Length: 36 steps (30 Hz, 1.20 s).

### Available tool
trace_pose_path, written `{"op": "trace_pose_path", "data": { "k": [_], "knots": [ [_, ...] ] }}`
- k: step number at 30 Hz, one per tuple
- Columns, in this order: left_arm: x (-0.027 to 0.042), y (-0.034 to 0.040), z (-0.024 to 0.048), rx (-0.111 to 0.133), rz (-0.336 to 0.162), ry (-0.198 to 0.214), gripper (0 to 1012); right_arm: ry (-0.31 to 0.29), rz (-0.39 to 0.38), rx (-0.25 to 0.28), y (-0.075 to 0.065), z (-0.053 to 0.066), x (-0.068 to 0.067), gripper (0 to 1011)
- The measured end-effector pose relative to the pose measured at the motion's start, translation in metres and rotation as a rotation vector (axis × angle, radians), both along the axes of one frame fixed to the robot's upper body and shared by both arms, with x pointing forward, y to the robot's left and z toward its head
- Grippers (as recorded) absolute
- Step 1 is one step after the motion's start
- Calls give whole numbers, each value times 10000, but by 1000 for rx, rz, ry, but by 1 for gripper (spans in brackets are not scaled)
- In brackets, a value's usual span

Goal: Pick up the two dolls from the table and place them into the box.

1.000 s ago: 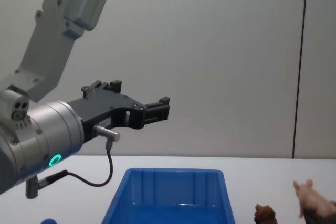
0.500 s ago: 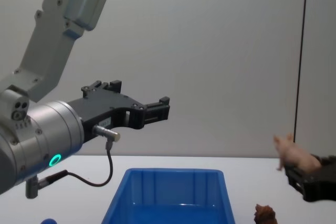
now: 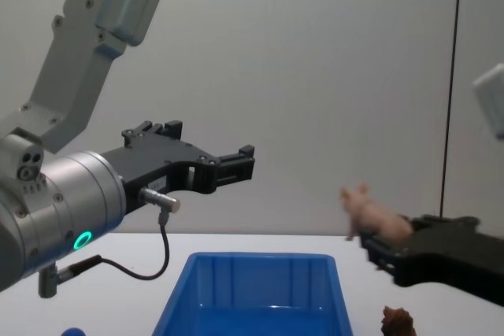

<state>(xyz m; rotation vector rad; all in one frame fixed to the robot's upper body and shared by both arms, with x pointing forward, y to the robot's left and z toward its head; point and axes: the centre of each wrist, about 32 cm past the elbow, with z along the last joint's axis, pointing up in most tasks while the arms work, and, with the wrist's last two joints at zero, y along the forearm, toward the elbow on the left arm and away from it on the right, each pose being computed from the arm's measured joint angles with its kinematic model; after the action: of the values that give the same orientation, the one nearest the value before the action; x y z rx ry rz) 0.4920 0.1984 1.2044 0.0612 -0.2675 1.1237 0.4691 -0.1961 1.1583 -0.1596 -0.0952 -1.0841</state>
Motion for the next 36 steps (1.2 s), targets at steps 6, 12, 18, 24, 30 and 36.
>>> {"op": "trace_pose_path", "data": {
  "k": [6,12,18,24,30,36],
  "knots": [
    [0,0,0,0,0,0,1001,22,95,3,112,-6,123,387],
    [0,0,0,0,0,0,1001,62,174,3,247,-44,252,387],
    [0,0,0,0,0,0,1001,117,243,0,437,-137,424,455],
    [0,0,0,0,0,0,1001,142,268,3,563,-201,510,650],
    [0,0,0,0,0,0,1001,146,270,7,640,-233,536,841],
    [0,0,0,0,0,0,1001,132,240,10,685,-243,501,999]
  ]
}}
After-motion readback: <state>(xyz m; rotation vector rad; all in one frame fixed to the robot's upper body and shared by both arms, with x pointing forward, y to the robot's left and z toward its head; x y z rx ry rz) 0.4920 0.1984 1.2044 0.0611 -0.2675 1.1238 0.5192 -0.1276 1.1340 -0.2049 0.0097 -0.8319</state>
